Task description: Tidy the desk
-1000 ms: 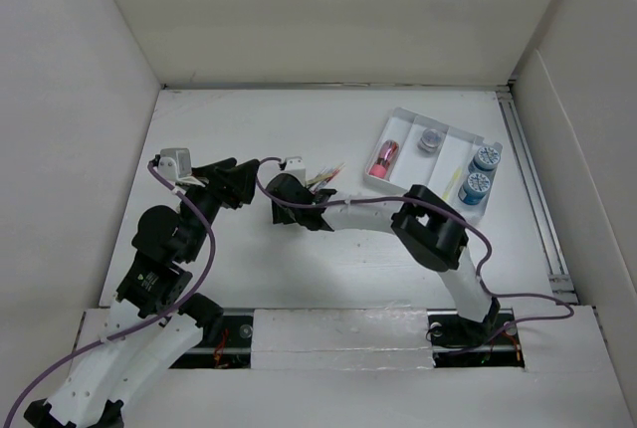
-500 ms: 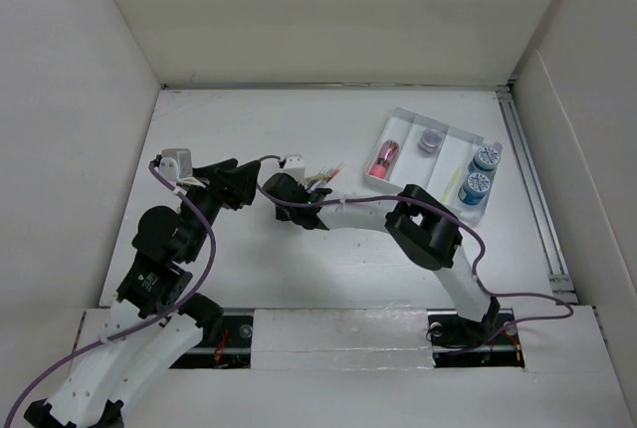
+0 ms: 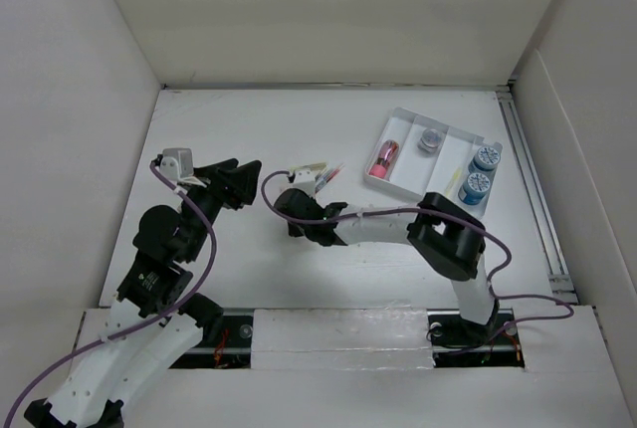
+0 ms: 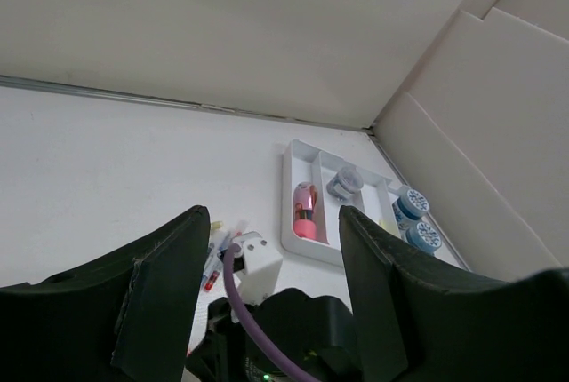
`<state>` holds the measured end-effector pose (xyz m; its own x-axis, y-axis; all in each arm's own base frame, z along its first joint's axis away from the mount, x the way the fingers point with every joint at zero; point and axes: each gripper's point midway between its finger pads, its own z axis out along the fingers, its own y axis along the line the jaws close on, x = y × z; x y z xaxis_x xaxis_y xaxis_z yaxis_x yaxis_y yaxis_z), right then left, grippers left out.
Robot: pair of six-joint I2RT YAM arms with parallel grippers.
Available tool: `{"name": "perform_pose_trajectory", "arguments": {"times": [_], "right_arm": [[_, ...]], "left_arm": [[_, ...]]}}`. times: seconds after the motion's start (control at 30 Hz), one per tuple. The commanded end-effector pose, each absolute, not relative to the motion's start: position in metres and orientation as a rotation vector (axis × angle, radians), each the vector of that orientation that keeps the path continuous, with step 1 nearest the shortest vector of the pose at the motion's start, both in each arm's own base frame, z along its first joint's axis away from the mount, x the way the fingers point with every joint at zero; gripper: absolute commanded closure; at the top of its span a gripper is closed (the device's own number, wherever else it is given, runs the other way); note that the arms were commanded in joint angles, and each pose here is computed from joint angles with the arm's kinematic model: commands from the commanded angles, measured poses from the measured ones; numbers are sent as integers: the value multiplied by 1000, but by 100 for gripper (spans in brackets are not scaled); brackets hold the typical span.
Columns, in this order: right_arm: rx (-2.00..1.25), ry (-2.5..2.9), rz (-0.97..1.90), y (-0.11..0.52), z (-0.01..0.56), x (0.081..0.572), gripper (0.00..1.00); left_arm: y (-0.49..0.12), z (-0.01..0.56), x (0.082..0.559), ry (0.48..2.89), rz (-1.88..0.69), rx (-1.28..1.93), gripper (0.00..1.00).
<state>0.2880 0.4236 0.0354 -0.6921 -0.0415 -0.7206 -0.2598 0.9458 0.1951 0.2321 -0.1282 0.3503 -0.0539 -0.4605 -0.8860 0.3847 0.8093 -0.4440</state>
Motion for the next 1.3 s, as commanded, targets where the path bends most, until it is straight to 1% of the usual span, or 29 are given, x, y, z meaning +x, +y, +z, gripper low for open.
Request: {"name": "perform_pose_trajectory", "arguments": {"times": [0.0,0.07,0.17,0.2,0.27,0.3,0.33,0.37,0.43,0.5,0.53,0.57,0.63,0.67,0.73,0.77,0.8,0.9,1.03,1.17,1.27], "right_arm": [[-183,2162,550,441,104,291,96],[-164,2085,621,445,137,294,97],[-157,2033,633,439,157,295,98],[-116,2003,641,430,175,300,99],[-51,2001,643,413,180,306,100],[-25,1972,683,405,199,306,100],[-17,1981,675,394,191,305,100],[23,1956,688,384,197,313,100],[60,1943,722,367,207,315,100],[105,1963,696,344,197,320,100],[126,1941,697,333,206,320,100],[127,1954,670,323,197,315,100],[196,1959,575,290,190,321,100],[238,1935,576,275,202,321,100],[302,1961,486,235,184,325,100],[330,1956,464,217,187,322,100],[384,1971,394,188,173,327,100],[488,2005,302,138,155,325,100],[576,1993,283,105,146,324,99],[685,1987,239,63,133,336,99],[691,2011,249,53,123,346,98]], "left_arm": [[-130,362,233,1429,-699,-54,44],[-131,361,234,1433,-700,-51,44],[-130,363,232,1424,-700,-52,44],[-129,362,233,1425,-696,-57,44],[-129,362,234,1429,-691,-58,44],[-129,362,233,1430,-694,-54,44],[-129,364,231,1419,-700,-53,44],[-129,364,230,1417,-703,-51,44],[-126,367,228,1405,-702,-57,44],[-127,365,230,1414,-697,-59,44],[-128,364,230,1416,-698,-56,43],[-129,363,230,1418,-705,-47,43],[-129,365,229,1411,-707,-49,43],[-128,366,230,1412,-704,-53,43],[-130,361,233,1429,-699,-52,43],[-132,361,232,1431,-706,-42,43],[-132,363,231,1424,-709,-42,43],[-130,363,232,1424,-698,-52,43],[-134,360,234,1439,-703,-39,43],[-134,359,236,1443,-697,-44,43],[-137,356,237,1456,-703,-31,43]]}}
